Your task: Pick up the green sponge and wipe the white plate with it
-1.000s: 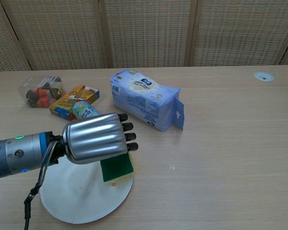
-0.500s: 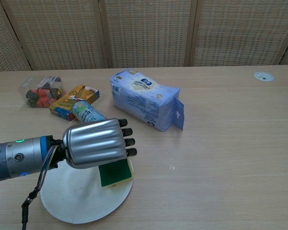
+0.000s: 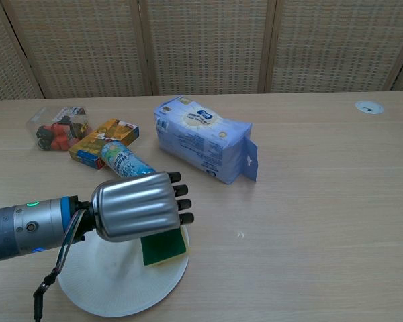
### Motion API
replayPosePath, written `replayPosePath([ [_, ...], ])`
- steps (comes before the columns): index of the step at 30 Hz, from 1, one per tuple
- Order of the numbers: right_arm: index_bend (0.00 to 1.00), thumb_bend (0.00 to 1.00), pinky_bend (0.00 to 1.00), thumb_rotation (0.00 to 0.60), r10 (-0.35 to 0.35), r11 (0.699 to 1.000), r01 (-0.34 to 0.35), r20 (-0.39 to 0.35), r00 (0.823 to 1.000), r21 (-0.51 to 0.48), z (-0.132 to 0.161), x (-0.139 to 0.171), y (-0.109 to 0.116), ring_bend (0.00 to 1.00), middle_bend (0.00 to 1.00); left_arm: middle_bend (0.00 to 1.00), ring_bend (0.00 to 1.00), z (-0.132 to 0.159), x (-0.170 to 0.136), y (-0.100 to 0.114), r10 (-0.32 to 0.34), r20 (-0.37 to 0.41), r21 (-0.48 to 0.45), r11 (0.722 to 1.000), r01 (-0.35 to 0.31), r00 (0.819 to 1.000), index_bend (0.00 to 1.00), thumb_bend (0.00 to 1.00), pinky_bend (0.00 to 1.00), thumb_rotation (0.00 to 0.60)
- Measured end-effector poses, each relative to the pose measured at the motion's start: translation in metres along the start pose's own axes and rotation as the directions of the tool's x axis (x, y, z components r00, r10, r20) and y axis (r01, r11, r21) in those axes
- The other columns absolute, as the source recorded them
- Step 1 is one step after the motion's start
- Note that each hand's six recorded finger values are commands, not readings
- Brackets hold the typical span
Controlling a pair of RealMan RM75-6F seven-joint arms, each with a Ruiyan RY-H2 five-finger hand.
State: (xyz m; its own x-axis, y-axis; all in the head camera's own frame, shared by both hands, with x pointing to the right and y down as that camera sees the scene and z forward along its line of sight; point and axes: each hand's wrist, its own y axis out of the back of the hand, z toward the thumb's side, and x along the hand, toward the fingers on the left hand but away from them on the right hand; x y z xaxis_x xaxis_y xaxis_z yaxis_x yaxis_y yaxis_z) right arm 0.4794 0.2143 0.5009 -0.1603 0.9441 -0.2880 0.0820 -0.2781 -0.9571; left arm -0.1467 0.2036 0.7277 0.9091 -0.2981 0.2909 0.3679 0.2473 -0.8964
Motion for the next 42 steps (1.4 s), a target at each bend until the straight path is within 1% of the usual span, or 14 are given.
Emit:
replayPosePath([
  [2,0.00,0.00,0.00,0.600,0.000,1.000,0.000,-0.001,1.000,0.000,0.000,0.000,0.000,0.00,0.00,0.64,0.43,-0.009,0.002,0.008,0.030,-0.034,-0.019,0.999,-0.031,0.999,0.71,0.17,0.45,0.600],
  [6,0.00,0.00,0.00,0.600,0.002,1.000,-0.002,-0.002,1.000,0.001,0.000,0.000,0.000,0.00,0.00,0.64,0.43,-0.019,0.005,0.016,0.050,-0.059,-0.032,0.998,-0.052,0.997,0.71,0.17,0.45,0.600],
  [9,0.00,0.00,0.00,0.600,0.001,1.000,-0.001,-0.002,1.000,0.001,0.000,0.000,0.000,0.00,0.00,0.64,0.43,-0.016,0.006,0.015,0.038,-0.043,-0.028,0.999,-0.039,0.998,0.71,0.17,0.45,0.600],
  [13,0.00,0.00,0.00,0.600,0.002,1.000,-0.002,-0.001,1.000,-0.001,0.000,0.000,0.000,0.00,0.00,0.64,0.43,-0.002,0.005,0.008,0.002,0.001,-0.020,1.000,-0.002,1.000,0.71,0.17,0.45,0.600],
  [18,0.00,0.00,0.00,0.600,0.005,1.000,-0.005,-0.001,1.000,-0.002,-0.001,-0.001,0.000,0.00,0.00,0.64,0.43,0.008,0.005,0.000,-0.019,0.029,0.000,1.000,0.019,0.999,0.71,0.17,0.45,0.600],
  [26,0.00,0.00,0.00,0.600,0.005,1.000,-0.005,-0.002,1.000,-0.002,-0.001,-0.001,0.000,0.00,0.00,0.64,0.43,0.018,0.004,-0.009,-0.037,0.044,0.021,0.999,0.036,0.998,0.71,0.17,0.45,0.600],
  [30,0.00,0.00,0.00,0.600,0.004,1.000,-0.004,-0.002,1.000,-0.003,-0.001,0.000,0.000,0.00,0.00,0.64,0.43,0.016,0.004,-0.006,-0.022,0.033,0.008,1.000,0.022,0.999,0.71,0.17,0.45,0.600],
  [35,0.00,0.00,0.00,0.600,0.004,1.000,-0.004,-0.004,1.000,-0.004,0.000,0.000,0.000,0.00,0.00,0.64,0.43,-0.004,0.011,0.010,0.045,-0.042,-0.023,0.999,-0.046,0.998,0.71,0.17,0.45,0.600],
  [38,0.00,0.00,0.00,0.600,0.004,1.000,-0.004,-0.004,1.000,-0.004,0.000,0.000,0.001,0.00,0.00,0.64,0.43,-0.009,0.013,0.013,0.053,-0.053,-0.024,0.998,-0.054,0.997,0.71,0.17,0.45,0.600],
  [42,0.00,0.00,0.00,0.600,0.003,1.000,-0.003,-0.004,1.000,-0.005,0.000,0.000,0.001,0.00,0.00,0.64,0.43,-0.008,0.015,0.012,0.039,-0.035,-0.007,0.999,-0.039,0.999,0.71,0.17,0.45,0.600],
])
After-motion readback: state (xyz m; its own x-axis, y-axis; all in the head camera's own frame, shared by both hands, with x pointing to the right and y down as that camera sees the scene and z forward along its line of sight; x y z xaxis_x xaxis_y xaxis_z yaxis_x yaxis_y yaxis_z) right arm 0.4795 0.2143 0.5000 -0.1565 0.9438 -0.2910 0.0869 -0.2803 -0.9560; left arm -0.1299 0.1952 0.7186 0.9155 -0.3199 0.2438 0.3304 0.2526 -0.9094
